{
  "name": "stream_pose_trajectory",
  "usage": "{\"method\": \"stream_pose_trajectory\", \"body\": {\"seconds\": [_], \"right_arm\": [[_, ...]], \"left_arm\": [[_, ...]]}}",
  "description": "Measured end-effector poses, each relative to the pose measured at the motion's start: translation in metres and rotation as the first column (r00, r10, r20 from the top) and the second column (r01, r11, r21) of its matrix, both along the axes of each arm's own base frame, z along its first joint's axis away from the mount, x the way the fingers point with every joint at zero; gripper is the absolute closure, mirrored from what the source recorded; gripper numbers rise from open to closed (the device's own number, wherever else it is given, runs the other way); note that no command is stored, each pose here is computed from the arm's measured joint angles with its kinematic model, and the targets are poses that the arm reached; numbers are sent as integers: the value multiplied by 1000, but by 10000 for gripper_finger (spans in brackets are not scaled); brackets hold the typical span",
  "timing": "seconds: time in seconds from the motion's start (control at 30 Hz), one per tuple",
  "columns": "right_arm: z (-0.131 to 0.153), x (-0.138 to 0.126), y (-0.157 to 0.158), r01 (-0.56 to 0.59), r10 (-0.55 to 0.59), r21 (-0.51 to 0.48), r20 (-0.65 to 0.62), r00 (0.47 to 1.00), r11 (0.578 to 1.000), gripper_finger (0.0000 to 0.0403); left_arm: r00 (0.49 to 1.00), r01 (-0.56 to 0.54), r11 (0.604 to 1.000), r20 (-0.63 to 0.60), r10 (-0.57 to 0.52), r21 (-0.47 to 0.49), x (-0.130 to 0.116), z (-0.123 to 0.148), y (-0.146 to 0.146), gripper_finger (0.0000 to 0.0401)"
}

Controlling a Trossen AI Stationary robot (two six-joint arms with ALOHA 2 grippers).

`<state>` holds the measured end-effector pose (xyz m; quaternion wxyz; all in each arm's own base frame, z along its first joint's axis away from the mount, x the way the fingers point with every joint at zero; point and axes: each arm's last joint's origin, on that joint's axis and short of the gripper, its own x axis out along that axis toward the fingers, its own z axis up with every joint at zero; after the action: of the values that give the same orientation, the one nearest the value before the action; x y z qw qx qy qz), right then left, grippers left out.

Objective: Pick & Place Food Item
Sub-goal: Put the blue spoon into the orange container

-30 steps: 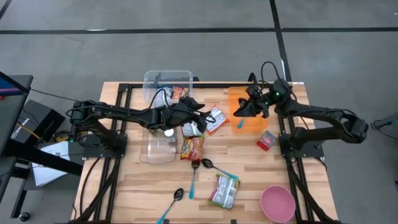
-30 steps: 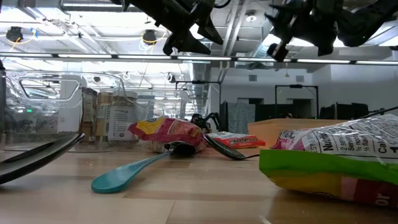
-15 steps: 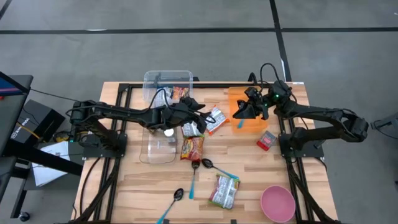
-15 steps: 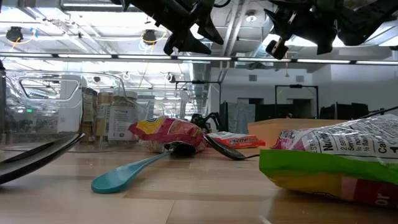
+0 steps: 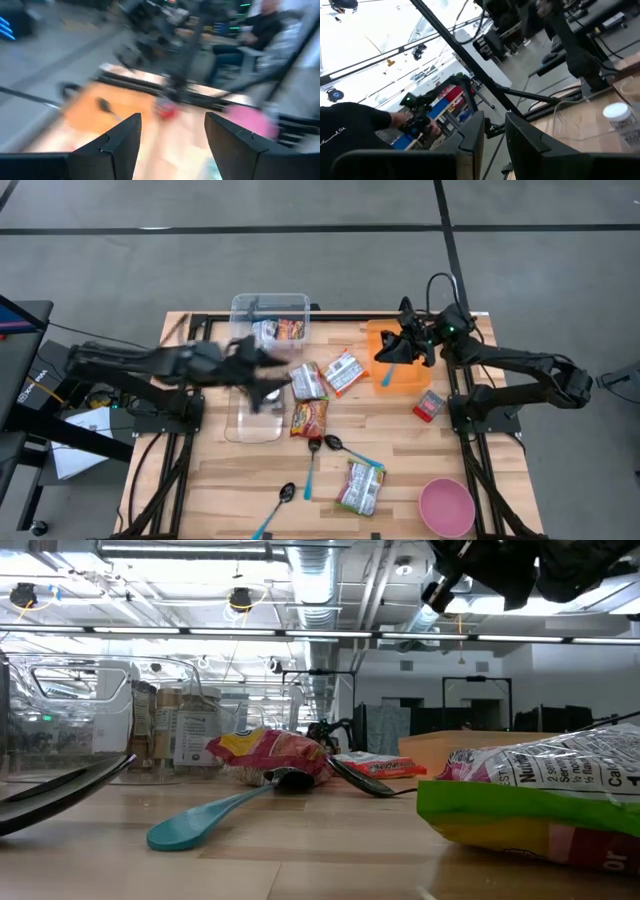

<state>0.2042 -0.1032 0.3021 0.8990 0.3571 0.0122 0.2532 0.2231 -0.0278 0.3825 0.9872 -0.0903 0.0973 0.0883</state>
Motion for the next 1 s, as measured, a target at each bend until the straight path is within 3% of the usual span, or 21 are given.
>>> {"method": "stream_pose_trajectory", "body": {"seconds": [0.1, 0.23, 0.33, 0.5, 0.6, 0.73, 0.83, 1.0], "right_arm": [[7, 0, 0, -3, 3, -6, 14, 1000, 1000, 330], [9, 1, -1, -4, 4, -11, 20, 1000, 1000, 330], [9, 1, -1, -5, 5, -10, 19, 1000, 1000, 330], [9, 1, -1, -6, 6, -6, 16, 1000, 1000, 330], [9, 1, -1, -8, 8, 5, 11, 1000, 1000, 330], [9, 1, -1, -8, 8, 5, 11, 1000, 1000, 330], [9, 1, 0, -9, 9, 5, 10, 1000, 1000, 330], [9, 1, 0, -13, 13, 22, 1, 1000, 1000, 330]], "left_arm": [[994, 110, 979, 16, -109, -171, -28, 7, -23, 187], [975, 208, 887, 10, -223, -413, -44, 5, -56, 187], [955, 234, 793, -20, -296, -563, -46, -2, -83, 187], [880, 219, 581, -99, -465, -784, -50, -19, -133, 187], [825, 189, 480, -127, -551, -857, -56, -30, -166, 187], [773, 119, 390, -162, -614, -913, -62, -49, -208, 187], [757, 97, 309, -131, -640, -946, -60, -62, -236, 187], [761, 117, 209, -48, -647, -971, -44, -85, -270, 187]]}}
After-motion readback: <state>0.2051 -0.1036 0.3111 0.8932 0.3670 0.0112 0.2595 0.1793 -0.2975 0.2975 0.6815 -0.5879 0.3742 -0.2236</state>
